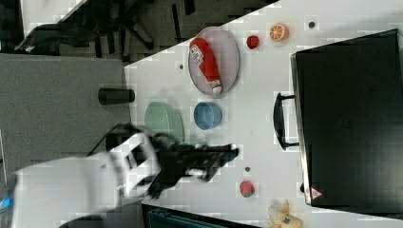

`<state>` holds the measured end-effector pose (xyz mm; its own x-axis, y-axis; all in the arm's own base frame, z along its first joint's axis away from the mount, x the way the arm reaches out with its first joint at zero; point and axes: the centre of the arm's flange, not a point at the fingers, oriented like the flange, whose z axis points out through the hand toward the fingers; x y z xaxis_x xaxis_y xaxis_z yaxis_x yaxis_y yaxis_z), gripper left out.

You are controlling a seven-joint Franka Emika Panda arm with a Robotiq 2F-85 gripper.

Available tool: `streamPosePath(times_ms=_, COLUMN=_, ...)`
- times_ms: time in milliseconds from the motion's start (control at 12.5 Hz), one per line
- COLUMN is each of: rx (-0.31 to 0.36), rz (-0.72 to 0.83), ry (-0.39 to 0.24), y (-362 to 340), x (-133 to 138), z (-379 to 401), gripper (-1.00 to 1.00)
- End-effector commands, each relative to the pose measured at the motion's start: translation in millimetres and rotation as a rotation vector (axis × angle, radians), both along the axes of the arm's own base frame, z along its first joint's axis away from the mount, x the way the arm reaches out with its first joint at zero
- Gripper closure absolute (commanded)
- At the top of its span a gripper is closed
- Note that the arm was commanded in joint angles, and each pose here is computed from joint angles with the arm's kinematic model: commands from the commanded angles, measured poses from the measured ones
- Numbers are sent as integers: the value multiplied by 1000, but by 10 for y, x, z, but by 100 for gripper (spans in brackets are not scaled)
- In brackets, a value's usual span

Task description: Flap open oven.

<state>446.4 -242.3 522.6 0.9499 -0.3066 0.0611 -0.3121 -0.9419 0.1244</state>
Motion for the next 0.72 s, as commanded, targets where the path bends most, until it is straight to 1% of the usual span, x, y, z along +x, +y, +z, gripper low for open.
streamPosePath(times_ms=80, rx=-21, rz=242, ry=37, y=-23, x=190, z=-459, gripper=65)
streamPosePath(times_ms=160, rx=-30, rz=266, ry=45, y=-67, x=249, z=-589, gripper=65)
streamPosePath(times_ms=400, rx=-37, rz=269, ry=82, y=-151, x=356, z=-981, gripper=65)
streamPosePath(times_ms=720, rx=-39, rz=280, ry=125, y=-146, x=397, z=-1579, gripper=65)
